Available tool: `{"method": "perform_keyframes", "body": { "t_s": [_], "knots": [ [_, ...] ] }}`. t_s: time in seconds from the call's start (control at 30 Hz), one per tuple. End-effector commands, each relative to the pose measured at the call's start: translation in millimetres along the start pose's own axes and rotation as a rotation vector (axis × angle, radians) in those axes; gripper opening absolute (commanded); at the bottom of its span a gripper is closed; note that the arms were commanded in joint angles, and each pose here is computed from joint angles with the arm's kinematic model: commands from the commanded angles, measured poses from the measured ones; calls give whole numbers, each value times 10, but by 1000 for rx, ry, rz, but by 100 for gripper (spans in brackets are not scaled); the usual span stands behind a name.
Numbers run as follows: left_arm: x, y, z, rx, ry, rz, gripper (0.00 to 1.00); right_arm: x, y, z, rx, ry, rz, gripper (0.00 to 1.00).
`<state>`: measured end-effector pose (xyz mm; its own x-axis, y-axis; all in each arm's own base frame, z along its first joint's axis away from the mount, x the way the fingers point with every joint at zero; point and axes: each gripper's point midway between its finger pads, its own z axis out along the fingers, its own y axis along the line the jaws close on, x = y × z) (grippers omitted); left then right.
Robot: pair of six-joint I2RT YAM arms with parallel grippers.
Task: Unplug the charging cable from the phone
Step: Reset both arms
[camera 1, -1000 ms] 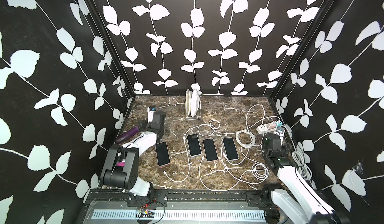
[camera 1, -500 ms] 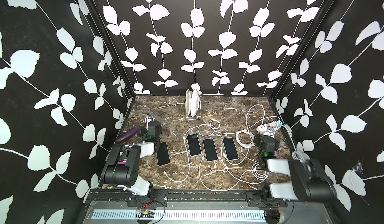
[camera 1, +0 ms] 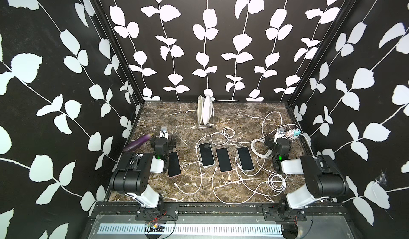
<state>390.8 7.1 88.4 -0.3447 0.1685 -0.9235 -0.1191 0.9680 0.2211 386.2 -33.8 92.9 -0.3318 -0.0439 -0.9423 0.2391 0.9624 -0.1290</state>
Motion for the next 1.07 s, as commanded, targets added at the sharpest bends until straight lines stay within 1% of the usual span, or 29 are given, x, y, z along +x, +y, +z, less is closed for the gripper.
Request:
{"method": "perform_keyframes", "body": {
  "t_s": [0.0, 0.07, 0.23, 0.83, 0.97, 1.03],
  "knots": [
    [-162, -8, 13, 17, -60, 0, 99, -72, -5, -7, 12, -25, -3, 100],
    [-173, -45, 16, 39, -59, 9, 98, -75, -8, -8, 14, -24, -3, 99],
    [-185, -59, 21, 47, -61, 10, 98, -67, -1, -7, 12, -22, -6, 100],
    [-178, -62, 24, 48, -57, 11, 98, -69, 12, -6, 5, -21, -11, 99],
    [-179, -62, 23, 49, -58, 10, 98, -54, 178, 18, -88, -3, -47, 100],
    [-182, -63, 23, 49, -59, 10, 98, -82, 169, -2, -87, -24, -43, 100]
  ]
}}
